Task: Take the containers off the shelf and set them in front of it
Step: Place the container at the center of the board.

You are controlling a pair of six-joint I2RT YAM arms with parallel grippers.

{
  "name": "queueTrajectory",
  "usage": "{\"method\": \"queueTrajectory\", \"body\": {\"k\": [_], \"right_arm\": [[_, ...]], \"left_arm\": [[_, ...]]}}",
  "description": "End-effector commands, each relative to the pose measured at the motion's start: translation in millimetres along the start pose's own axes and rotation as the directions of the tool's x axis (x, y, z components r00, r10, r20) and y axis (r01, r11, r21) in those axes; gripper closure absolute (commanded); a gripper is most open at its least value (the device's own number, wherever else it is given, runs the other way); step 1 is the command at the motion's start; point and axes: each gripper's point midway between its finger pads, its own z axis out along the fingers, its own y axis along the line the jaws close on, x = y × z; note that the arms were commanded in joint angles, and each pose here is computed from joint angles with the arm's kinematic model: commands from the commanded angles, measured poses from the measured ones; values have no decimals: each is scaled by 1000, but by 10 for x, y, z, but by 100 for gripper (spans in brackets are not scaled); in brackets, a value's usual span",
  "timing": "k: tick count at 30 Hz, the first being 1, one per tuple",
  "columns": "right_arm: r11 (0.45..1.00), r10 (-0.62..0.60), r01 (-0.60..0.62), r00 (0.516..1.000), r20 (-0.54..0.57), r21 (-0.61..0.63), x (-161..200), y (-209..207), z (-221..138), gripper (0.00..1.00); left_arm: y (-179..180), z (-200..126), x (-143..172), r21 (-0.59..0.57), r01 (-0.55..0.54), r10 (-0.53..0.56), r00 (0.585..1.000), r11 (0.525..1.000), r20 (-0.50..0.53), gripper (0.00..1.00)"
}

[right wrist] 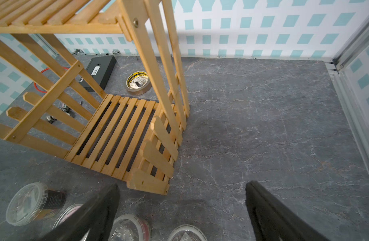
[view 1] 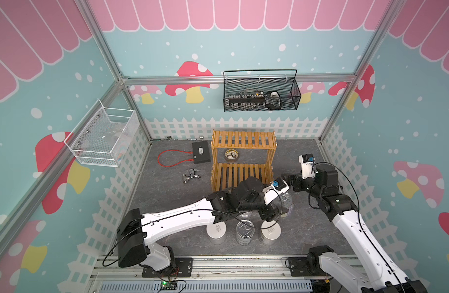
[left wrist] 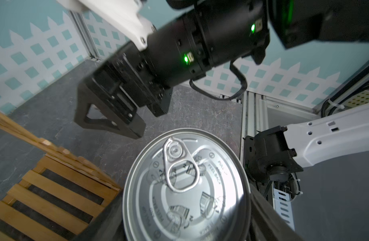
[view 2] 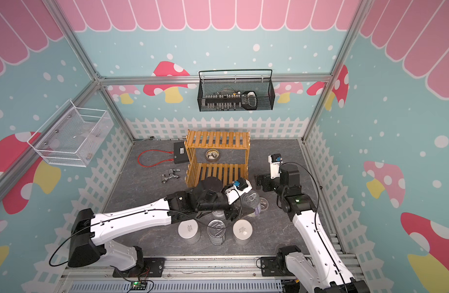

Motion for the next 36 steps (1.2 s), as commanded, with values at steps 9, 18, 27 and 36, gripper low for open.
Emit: {"method": "queueTrajectory", "body": {"k": [9,18,27,36], "right_arm": [[1000,20,-21,999,49,12,-216,-160,-142,1],[1000,20,-20,998,55,12,-221,-204,-171,1],[1000,16,-17,999,49,8,-166,-219,-132,1],[1000,17,-17,999,42,-6,-135,-206,-98,1]], "left_arm": [[-451,961,339,114,-117,133,980,987,-150,30],[-452,1381,910,108,-138,164,944,984,-286,30],[-474,1446,1207,124,-130,166,922,984,-349,30],[-478,1384,1212,122,-115,152,921,986,-359,13]]}}
